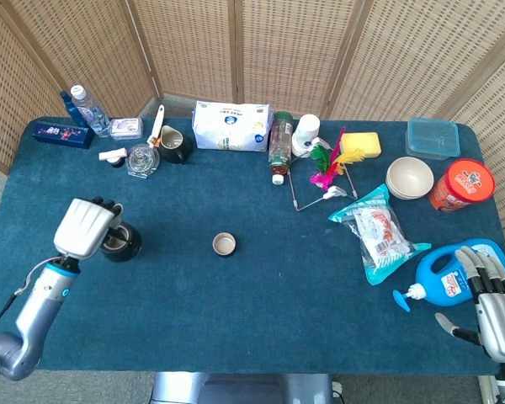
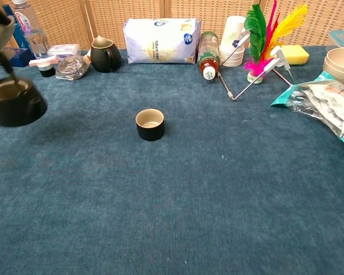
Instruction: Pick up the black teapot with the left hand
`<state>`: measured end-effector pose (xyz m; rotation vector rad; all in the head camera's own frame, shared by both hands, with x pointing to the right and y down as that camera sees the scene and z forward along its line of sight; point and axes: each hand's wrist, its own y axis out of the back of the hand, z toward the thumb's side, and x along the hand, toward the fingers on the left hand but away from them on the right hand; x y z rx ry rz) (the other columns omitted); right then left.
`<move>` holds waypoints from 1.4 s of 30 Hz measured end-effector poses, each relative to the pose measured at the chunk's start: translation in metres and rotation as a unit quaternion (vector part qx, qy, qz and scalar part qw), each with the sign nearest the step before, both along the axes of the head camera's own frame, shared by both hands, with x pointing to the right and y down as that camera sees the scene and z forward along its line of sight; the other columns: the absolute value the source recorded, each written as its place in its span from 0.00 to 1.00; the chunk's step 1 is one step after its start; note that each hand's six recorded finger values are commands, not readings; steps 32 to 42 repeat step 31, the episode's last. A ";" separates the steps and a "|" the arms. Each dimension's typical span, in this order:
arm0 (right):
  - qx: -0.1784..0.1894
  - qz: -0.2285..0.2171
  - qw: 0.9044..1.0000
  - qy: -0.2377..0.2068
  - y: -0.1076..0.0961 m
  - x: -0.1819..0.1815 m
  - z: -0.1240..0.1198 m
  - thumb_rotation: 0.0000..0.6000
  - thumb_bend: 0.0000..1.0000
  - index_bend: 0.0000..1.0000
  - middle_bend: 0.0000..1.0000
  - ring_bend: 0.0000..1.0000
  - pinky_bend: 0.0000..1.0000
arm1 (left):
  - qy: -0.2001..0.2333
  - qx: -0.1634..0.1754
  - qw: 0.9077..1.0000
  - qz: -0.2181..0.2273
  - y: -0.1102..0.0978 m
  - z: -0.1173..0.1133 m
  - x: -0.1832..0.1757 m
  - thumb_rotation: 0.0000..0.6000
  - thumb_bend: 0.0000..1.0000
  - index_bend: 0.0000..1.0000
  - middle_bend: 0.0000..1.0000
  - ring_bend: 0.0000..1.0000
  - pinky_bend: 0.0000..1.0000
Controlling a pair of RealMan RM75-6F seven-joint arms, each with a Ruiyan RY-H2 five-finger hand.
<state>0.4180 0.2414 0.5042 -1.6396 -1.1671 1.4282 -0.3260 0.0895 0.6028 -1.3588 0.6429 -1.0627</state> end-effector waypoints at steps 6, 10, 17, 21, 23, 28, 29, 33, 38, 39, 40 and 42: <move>0.001 0.001 1.000 -0.002 -0.001 0.001 -0.001 1.00 0.00 0.00 0.00 0.00 0.00 | -0.020 0.029 0.997 0.065 -0.018 -0.006 0.041 1.00 0.65 0.73 0.71 0.71 0.91; -0.001 0.001 1.000 -0.003 -0.001 0.001 0.000 1.00 0.00 0.00 0.00 0.00 0.00 | -0.027 0.050 0.993 0.107 -0.023 -0.002 0.069 1.00 0.65 0.73 0.71 0.70 0.91; 0.001 0.003 1.000 -0.010 -0.001 0.003 -0.003 1.00 0.00 0.00 0.00 0.00 0.00 | -0.047 0.051 0.987 0.145 -0.018 0.021 0.112 1.00 0.64 0.73 0.71 0.70 0.91; 0.003 0.006 1.000 -0.013 -0.002 0.005 -0.005 1.00 0.00 0.00 0.00 0.00 0.00 | -0.054 0.050 0.987 0.142 -0.020 0.028 0.121 1.00 0.64 0.73 0.71 0.70 0.91; 0.005 0.007 1.000 -0.014 -0.002 0.007 -0.006 1.00 0.00 0.00 0.00 0.00 0.00 | -0.057 0.052 0.988 0.137 -0.023 0.028 0.121 1.00 0.64 0.73 0.71 0.70 0.91; 0.004 0.006 1.000 -0.014 -0.002 0.006 -0.006 1.00 0.00 0.00 0.00 0.00 0.00 | -0.066 0.056 0.988 0.127 -0.030 0.026 0.117 1.00 0.64 0.73 0.71 0.70 0.91; 0.004 0.005 1.000 -0.014 -0.002 0.006 -0.005 1.00 0.00 0.00 0.00 0.00 0.00 | -0.067 0.056 0.988 0.125 -0.031 0.026 0.116 1.00 0.64 0.73 0.71 0.70 0.91; 0.001 0.003 1.000 -0.017 -0.002 0.004 -0.005 1.00 0.00 0.00 0.00 0.00 0.00 | -0.072 0.057 0.988 0.122 -0.032 0.027 0.114 1.00 0.64 0.73 0.71 0.70 0.91; 0.001 0.003 1.000 -0.017 -0.002 0.004 -0.005 1.00 0.00 0.00 0.00 0.00 0.00 | -0.072 0.057 0.988 0.122 -0.032 0.027 0.114 1.00 0.64 0.73 0.71 0.70 0.91; 0.001 0.003 1.000 -0.017 -0.002 0.004 -0.005 1.00 0.00 0.00 0.00 0.00 0.00 | -0.072 0.057 0.988 0.122 -0.032 0.027 0.114 1.00 0.64 0.73 0.71 0.70 0.91; 0.001 0.003 1.000 -0.017 -0.002 0.004 -0.005 1.00 0.00 0.00 0.00 0.00 0.00 | -0.072 0.057 0.988 0.122 -0.032 0.027 0.114 1.00 0.64 0.73 0.71 0.70 0.91; 0.001 0.003 1.000 -0.017 -0.002 0.004 -0.005 1.00 0.00 0.00 0.00 0.00 0.00 | -0.072 0.057 0.988 0.122 -0.032 0.027 0.114 1.00 0.64 0.73 0.71 0.70 0.91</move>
